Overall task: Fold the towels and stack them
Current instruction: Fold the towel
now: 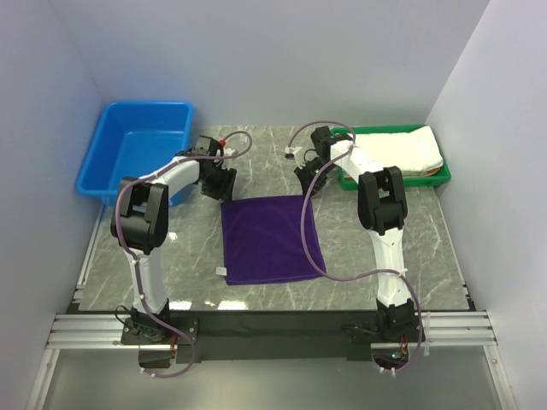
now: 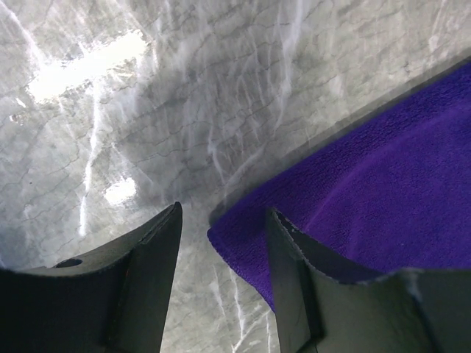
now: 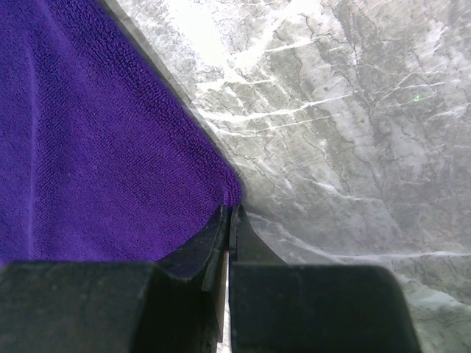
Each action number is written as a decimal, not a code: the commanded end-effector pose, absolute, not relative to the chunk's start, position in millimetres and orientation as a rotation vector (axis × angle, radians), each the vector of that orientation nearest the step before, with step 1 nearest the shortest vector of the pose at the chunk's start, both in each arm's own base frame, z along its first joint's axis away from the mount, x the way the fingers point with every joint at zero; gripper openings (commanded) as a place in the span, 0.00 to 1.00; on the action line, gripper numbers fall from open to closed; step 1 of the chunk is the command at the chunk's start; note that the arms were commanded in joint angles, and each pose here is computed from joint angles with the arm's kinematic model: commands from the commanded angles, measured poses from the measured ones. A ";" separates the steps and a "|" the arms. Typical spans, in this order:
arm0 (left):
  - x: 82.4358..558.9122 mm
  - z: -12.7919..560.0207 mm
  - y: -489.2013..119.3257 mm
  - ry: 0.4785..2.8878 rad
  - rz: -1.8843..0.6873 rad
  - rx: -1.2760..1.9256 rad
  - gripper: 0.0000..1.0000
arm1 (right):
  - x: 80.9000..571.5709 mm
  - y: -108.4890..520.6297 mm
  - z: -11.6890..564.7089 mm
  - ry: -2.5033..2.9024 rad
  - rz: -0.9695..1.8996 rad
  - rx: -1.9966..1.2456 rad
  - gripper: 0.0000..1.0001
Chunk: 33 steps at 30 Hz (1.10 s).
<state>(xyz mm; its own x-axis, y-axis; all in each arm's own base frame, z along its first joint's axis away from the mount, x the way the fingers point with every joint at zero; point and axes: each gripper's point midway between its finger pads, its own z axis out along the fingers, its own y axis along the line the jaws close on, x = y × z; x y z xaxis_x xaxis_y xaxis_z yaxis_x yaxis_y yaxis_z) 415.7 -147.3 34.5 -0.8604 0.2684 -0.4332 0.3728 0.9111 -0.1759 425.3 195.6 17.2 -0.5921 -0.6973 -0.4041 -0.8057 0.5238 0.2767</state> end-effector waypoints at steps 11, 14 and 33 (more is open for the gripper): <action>414.3 40.2 -146.1 2.643 -0.346 0.481 0.50 | 415.2 186.0 4.2 2.593 0.604 -1.287 0.00; 411.2 30.1 -141.8 2.677 -0.319 0.463 0.47 | 415.2 186.0 4.3 2.594 0.604 -1.288 0.00; 386.7 -27.1 -129.0 2.860 -0.198 0.387 0.31 | 414.9 186.2 4.9 2.592 0.612 -1.285 0.00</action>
